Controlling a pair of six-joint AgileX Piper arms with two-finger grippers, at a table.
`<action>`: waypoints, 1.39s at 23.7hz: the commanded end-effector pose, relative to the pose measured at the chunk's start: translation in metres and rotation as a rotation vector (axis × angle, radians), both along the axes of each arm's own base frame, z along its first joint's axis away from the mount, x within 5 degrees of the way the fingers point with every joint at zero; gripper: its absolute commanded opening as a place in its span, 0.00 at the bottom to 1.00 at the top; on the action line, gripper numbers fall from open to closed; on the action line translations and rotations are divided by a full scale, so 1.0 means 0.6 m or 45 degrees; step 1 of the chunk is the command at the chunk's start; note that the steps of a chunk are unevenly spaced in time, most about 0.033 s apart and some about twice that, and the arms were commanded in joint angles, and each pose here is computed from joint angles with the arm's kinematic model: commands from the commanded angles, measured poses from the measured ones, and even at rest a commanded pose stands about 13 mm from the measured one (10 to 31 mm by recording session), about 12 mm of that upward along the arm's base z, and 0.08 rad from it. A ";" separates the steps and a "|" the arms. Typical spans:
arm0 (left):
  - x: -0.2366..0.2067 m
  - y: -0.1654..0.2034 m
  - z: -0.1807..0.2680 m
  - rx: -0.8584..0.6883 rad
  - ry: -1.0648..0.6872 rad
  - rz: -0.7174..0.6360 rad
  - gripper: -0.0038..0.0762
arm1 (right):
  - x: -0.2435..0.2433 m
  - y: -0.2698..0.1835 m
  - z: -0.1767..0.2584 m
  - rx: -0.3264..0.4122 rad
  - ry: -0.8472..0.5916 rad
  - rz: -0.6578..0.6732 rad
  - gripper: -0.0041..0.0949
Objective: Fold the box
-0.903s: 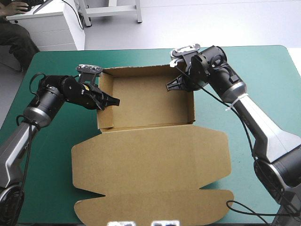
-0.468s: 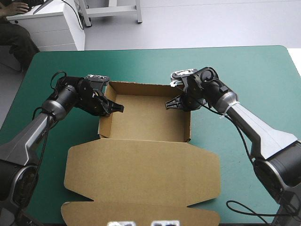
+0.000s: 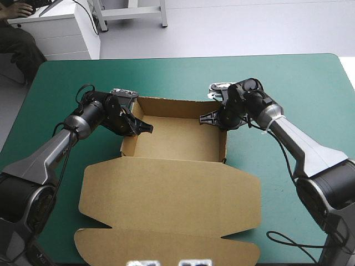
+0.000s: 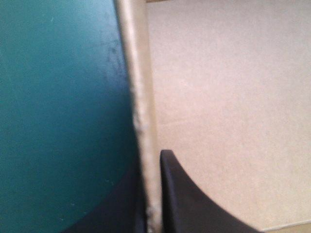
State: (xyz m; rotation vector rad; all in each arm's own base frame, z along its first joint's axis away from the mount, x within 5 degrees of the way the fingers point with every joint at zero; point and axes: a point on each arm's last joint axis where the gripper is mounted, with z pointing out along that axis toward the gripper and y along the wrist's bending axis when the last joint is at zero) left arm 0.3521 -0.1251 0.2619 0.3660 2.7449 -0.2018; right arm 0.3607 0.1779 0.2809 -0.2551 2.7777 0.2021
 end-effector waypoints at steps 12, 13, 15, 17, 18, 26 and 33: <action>-0.011 -0.003 0.036 0.089 -0.034 -0.087 0.15 | 0.005 0.006 0.066 0.099 -0.121 -0.003 0.44; -0.010 -0.003 0.039 0.088 -0.037 -0.086 0.18 | 0.005 0.006 0.071 0.098 -0.125 -0.002 0.48; -0.008 -0.004 0.053 0.084 -0.049 -0.087 0.27 | 0.005 0.004 0.088 0.082 -0.140 0.000 0.52; -0.005 -0.005 0.069 0.079 -0.064 -0.087 0.38 | 0.003 -0.003 0.100 0.025 -0.135 0.001 0.52; -0.004 -0.005 0.077 0.074 -0.079 -0.086 0.45 | 0.000 -0.008 0.103 -0.018 -0.118 0.000 0.52; -0.013 -0.001 0.123 0.099 -0.007 -0.083 0.61 | -0.009 0.002 0.157 0.119 -0.139 0.013 0.52; -0.035 0.005 0.203 0.031 -0.109 -0.029 0.60 | -0.033 -0.009 0.209 0.174 -0.236 0.017 0.52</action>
